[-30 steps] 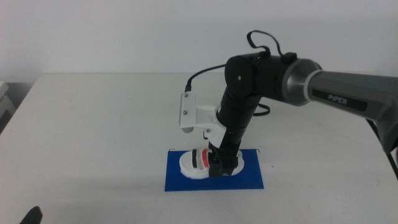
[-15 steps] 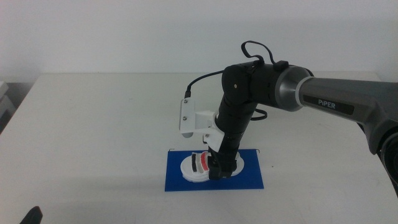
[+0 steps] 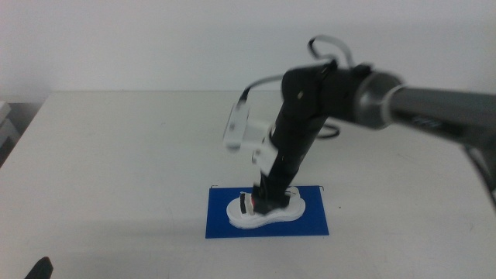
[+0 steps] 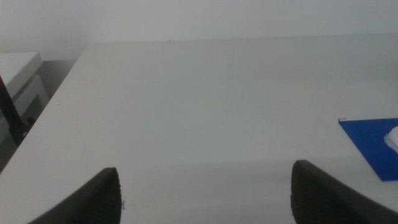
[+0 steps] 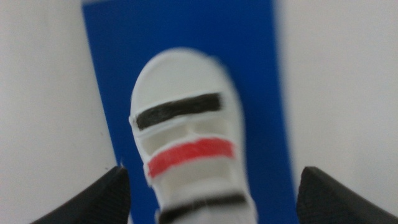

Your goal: Use one arm to grab the shoe from the table and place it on the mat.

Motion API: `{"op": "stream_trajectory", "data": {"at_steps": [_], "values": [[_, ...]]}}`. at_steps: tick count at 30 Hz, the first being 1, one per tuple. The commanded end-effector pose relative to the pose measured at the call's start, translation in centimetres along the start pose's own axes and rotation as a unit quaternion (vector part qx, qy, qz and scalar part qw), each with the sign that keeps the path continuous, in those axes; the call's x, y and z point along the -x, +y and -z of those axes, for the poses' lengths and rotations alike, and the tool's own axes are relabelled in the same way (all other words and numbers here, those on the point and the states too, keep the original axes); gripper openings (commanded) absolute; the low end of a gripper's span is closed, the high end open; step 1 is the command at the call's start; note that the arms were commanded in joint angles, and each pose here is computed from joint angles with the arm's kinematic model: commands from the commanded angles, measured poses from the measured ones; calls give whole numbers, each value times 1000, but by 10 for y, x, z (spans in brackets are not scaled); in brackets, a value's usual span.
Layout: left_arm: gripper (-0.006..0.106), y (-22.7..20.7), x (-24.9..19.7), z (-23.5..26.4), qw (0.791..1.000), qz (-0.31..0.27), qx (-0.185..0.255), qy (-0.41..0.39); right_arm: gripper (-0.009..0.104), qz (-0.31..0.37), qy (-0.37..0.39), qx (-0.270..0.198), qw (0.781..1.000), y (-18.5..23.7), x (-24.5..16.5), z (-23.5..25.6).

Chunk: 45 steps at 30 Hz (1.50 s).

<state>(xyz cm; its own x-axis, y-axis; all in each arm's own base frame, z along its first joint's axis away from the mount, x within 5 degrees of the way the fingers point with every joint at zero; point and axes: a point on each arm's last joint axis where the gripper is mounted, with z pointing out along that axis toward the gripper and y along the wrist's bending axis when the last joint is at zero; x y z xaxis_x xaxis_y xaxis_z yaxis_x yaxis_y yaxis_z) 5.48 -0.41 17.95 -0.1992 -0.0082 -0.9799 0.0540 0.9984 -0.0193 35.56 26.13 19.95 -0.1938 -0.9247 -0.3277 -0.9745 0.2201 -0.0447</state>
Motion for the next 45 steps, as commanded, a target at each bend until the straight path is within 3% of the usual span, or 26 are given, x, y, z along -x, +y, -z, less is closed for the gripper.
{"op": "stream_trajectory", "data": {"at_steps": [1,5,11,17,21,27,30,36,45], "values": [[94,0,6,1,999,5,0,-43,82,-45,-78,-69,994,4,11,71],[94,0,6,1,999,5,0,-43,79,-122,-146,-121,974,27,-11,123],[94,0,6,1,999,6,0,-43,73,-185,-220,-176,942,79,-63,177],[94,0,6,1,999,6,0,-43,72,-251,-343,-231,875,127,-109,214],[94,0,6,1,999,6,0,-43,72,-285,-404,-259,830,150,-141,211],[94,0,6,1,999,6,0,-43,72,-301,-442,-267,802,171,-175,184],[94,0,6,1,999,6,0,-43,72,-322,-467,-287,772,174,-193,173],[94,0,6,1,999,5,0,-43,72,-318,-461,-343,754,185,-224,156],[94,0,6,1,999,6,0,-43,72,-274,-501,-376,730,213,-245,157]]}}
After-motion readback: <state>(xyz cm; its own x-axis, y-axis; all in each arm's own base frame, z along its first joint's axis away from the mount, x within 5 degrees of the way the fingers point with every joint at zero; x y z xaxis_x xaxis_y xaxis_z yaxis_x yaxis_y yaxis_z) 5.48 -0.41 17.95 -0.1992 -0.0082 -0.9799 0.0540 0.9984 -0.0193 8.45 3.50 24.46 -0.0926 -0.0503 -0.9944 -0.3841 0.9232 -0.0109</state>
